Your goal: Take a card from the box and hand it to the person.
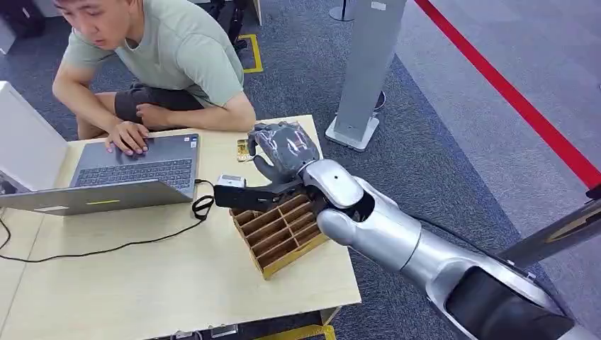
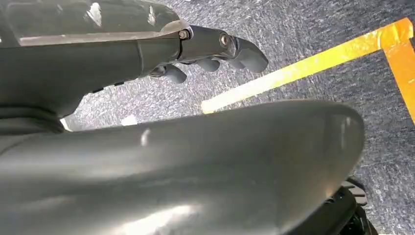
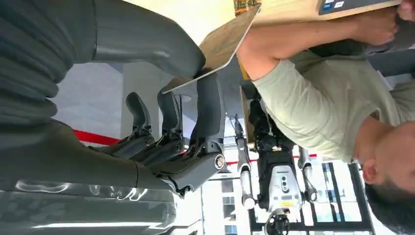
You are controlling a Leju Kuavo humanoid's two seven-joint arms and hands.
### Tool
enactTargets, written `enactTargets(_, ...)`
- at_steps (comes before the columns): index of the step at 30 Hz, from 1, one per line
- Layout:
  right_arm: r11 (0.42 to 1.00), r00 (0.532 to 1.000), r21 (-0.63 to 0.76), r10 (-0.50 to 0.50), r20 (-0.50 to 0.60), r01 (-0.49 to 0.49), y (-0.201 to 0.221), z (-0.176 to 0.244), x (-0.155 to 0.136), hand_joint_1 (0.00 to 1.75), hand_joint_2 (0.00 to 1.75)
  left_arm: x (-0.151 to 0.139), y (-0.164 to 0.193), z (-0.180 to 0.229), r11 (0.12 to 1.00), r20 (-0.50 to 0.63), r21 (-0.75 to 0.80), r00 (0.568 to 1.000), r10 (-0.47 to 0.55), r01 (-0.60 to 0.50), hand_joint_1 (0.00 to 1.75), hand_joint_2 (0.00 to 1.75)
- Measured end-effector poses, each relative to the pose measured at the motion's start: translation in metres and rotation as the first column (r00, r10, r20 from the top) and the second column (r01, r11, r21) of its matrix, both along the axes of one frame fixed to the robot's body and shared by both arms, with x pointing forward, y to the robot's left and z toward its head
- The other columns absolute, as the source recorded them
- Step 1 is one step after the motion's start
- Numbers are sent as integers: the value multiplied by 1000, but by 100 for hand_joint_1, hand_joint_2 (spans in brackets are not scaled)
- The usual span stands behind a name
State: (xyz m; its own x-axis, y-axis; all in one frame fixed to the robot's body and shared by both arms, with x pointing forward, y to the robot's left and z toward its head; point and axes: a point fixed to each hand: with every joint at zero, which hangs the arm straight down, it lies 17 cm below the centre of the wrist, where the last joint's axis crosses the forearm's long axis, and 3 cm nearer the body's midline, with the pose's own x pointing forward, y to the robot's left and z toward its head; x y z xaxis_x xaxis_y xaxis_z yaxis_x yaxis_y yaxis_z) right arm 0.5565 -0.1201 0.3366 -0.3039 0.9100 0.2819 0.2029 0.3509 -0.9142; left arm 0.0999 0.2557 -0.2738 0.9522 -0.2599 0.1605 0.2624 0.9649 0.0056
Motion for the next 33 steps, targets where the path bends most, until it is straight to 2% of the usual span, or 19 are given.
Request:
enactTargets(12, 1000, 1000, -16, 9, 7, -9, 24, -14, 29, 129, 175, -4, 1, -1, 1000, -11, 2, 1000, 10, -10, 0, 0)
enactTargets(33, 999, 1000, -48, 1, -11, -2, 46, -28, 46, 129, 175, -9, 0, -2, 999, -7, -1, 999, 32, -32, 0, 0)
